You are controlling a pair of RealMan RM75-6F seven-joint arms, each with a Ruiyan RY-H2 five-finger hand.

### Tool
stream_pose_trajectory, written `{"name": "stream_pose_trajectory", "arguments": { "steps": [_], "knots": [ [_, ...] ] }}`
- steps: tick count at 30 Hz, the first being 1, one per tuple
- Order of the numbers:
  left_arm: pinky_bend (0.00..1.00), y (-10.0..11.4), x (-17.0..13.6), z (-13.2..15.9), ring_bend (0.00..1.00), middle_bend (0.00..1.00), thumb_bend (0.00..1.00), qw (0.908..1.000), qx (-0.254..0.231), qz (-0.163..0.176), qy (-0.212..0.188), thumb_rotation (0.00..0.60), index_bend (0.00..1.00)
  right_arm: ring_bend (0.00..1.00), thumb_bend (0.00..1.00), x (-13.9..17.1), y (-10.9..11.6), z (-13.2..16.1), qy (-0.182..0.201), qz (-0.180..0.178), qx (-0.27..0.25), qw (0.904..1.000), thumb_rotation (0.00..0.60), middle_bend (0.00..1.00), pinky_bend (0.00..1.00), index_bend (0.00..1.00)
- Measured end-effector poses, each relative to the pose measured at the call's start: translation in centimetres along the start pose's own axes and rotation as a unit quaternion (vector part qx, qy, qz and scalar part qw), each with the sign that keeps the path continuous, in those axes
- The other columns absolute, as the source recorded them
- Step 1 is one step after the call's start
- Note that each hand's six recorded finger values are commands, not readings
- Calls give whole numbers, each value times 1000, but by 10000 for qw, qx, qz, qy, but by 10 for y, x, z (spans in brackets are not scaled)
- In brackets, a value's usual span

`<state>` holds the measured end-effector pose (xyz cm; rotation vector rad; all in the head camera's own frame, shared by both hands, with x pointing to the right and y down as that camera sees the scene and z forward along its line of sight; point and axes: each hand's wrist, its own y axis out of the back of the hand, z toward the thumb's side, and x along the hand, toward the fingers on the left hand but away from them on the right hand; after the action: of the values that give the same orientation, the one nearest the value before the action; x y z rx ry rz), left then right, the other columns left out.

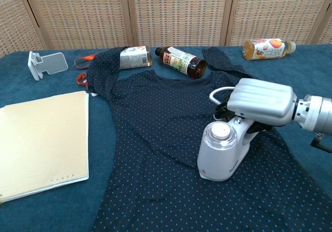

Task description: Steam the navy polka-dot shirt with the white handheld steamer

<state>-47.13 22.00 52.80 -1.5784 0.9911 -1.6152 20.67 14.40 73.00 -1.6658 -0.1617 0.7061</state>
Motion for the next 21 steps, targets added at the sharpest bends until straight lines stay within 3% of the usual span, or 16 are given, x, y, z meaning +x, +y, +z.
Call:
{"name": "stream_pose_trajectory", "arguments": {
  "steps": [10,21],
  "knots": [
    [0,-1,0,2,0,0,0,10000,7,-15,-14,600,0,645,1000,18,-15,-37,-556,314,-11,9980,600,626,941,817],
    [0,-1,0,2,0,0,0,10000,-19,-24,-7,600,0,645,1000,-2,-10,-8,-269,42,-386,9989,600,626,941,817]
  ]
}}
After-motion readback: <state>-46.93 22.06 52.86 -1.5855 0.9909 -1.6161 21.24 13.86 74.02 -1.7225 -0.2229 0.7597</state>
